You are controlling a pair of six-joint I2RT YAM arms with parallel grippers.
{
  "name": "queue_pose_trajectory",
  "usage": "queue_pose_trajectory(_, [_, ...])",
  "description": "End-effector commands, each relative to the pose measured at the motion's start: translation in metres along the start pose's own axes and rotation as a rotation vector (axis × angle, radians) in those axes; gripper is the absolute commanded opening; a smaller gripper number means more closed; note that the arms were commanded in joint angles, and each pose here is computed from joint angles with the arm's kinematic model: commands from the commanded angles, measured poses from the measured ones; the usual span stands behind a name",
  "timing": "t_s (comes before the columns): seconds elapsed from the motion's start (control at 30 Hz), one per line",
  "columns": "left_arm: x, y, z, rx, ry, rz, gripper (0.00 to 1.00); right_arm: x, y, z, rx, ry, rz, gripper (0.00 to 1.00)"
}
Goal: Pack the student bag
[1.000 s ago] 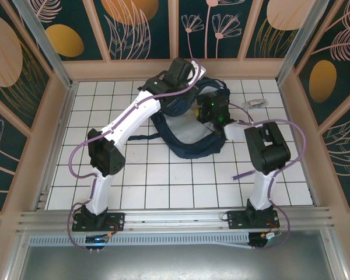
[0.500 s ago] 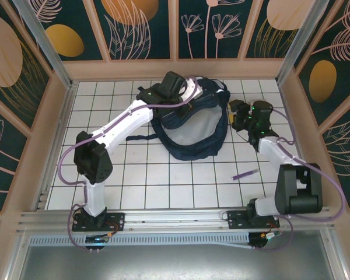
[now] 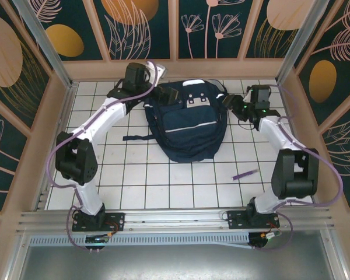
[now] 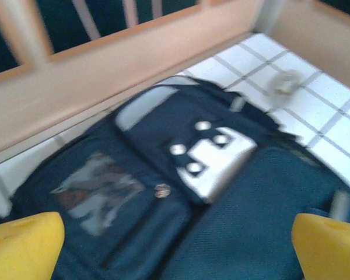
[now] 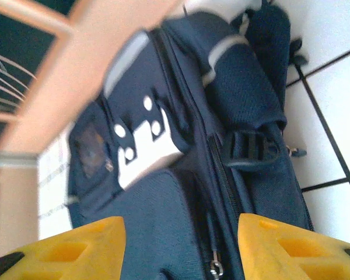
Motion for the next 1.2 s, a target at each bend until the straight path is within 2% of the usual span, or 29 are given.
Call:
queue_pose_trajectory(0.0, [0.011, -0.047, -0.043, 0.075, -0.002, 0.047, 0.99, -0.015, -0.025, -0.020, 0.134, 0.079, -0.071, 0.53])
queue_pose_trajectory(0.07, [0.014, -0.064, -0.063, 0.117, -0.046, 0.051, 0.99, -0.021, -0.039, -0.025, 0.169, 0.067, -0.068, 0.45])
queue_pose_trajectory(0.17, [0.017, -0.079, -0.094, 0.161, -0.075, 0.064, 0.99, -0.026, -0.057, -0.029, 0.193, 0.080, -0.083, 0.26])
queue_pose_trajectory(0.27, [0.017, -0.087, -0.128, 0.259, -0.064, 0.069, 0.93, -0.031, -0.072, -0.029, 0.210, 0.078, -0.080, 0.17])
queue_pose_trajectory(0.33, [0.013, -0.085, -0.145, 0.338, -0.029, 0.050, 0.89, -0.032, -0.080, -0.027, 0.215, 0.077, -0.072, 0.15])
queue_pose_trajectory(0.4, [0.010, -0.071, -0.160, 0.397, 0.034, 0.098, 0.82, -0.031, -0.087, -0.022, 0.197, 0.073, -0.063, 0.14])
queue_pose_trajectory(0.47, [0.002, -0.046, -0.168, 0.393, 0.066, 0.129, 0.81, -0.029, -0.096, -0.017, 0.185, 0.055, -0.042, 0.14])
queue_pose_trajectory(0.6, [-0.026, -0.003, -0.188, 0.353, 0.105, 0.023, 0.79, -0.017, -0.122, -0.009, 0.176, 0.070, 0.036, 0.14])
queue_pose_trajectory(0.77, [-0.050, 0.021, -0.220, 0.497, 0.207, -0.097, 0.75, -0.004, -0.158, -0.004, 0.165, 0.112, 0.049, 0.14])
queue_pose_trajectory(0.9, [-0.077, 0.036, -0.205, 0.440, 0.208, -0.210, 0.71, 0.013, -0.181, 0.003, 0.150, 0.159, 0.095, 0.18])
queue_pose_trajectory(1.03, [-0.120, 0.037, -0.174, 0.376, 0.020, -0.409, 0.72, 0.031, -0.190, 0.008, 0.139, 0.180, 0.183, 0.25])
queue_pose_trajectory(1.1, [-0.129, 0.041, -0.146, 0.287, -0.015, -0.509, 0.72, 0.039, -0.187, 0.013, 0.127, 0.176, 0.241, 0.31])
queue_pose_trajectory(1.17, [-0.129, 0.048, -0.113, 0.191, -0.064, -0.526, 0.72, 0.048, -0.175, 0.022, 0.097, 0.173, 0.271, 0.34])
Point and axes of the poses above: each hand's point on the last joint's axis, 136 mm out from that joint toward the fingers, its own y axis back along the fingers, its own x axis along the line the jaws close on, z = x × y, the point moved 9 cm from there along y, back along the fingers, and after that the axes turned 8 degrees about -y, right-handed, at the moved point
